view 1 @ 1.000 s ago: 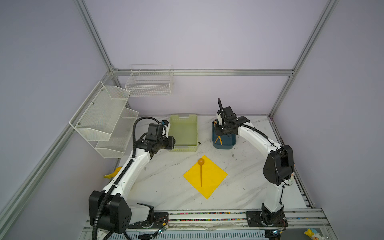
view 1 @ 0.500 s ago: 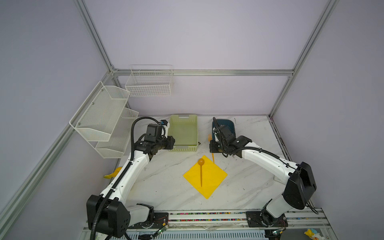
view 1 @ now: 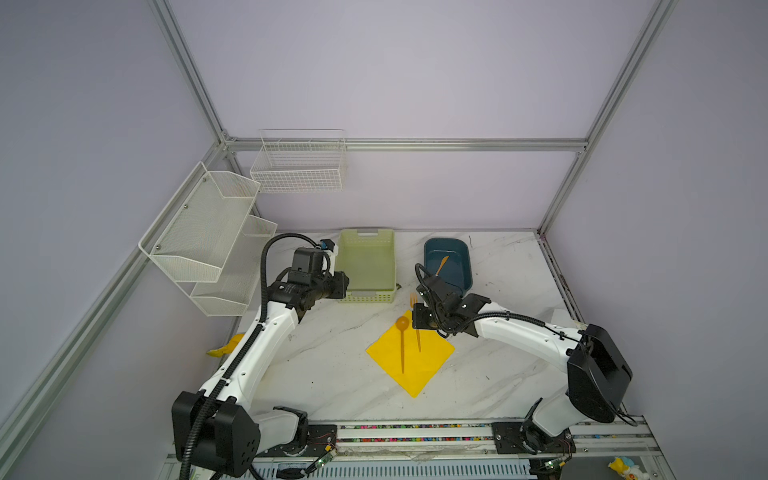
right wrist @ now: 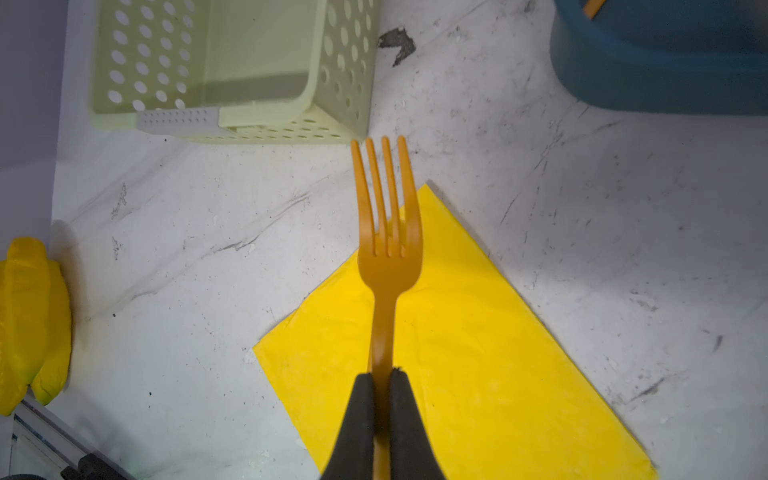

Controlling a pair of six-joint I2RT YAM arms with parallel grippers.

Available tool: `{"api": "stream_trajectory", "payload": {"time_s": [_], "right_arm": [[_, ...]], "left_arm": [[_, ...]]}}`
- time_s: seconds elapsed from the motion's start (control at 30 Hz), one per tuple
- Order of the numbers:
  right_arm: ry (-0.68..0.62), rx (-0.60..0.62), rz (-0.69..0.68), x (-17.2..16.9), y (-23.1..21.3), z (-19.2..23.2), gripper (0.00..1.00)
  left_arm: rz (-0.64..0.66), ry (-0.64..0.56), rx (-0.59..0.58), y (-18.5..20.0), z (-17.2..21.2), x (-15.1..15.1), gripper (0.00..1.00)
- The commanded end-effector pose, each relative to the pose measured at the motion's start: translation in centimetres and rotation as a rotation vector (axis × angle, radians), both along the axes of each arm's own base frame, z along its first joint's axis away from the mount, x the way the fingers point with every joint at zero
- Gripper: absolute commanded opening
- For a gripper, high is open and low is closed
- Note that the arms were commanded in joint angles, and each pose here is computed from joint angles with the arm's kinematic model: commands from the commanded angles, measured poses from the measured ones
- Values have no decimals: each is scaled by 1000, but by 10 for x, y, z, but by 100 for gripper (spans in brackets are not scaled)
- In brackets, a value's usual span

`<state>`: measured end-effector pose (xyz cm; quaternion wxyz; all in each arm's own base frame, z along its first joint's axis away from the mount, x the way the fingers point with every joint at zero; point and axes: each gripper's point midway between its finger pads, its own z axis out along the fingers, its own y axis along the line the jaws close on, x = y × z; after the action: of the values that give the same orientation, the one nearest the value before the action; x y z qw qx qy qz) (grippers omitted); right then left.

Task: Place the utensils on the paper napkin and roll it up
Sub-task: 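Carry the fork with the right gripper to above the napkin beside the spoon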

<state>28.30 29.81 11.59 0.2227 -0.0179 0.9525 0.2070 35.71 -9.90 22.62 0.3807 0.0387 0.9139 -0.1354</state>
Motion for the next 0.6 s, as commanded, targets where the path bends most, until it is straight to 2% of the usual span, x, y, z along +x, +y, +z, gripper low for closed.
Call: {"api": "stream_trajectory", "payload": {"time_s": [0.0,0.27,0.57], "right_arm": [[32,26,-14,-4,5,-15,0],[81,1,-4,-13,2,-45,0],[102,20,-26,-13,5,-57,0]], "left_arm": [[5,-25,7,2,0,-2,34],[15,-24,19,4,-1,-3,34],[9,-10,16,3,-5,-1,34]]}}
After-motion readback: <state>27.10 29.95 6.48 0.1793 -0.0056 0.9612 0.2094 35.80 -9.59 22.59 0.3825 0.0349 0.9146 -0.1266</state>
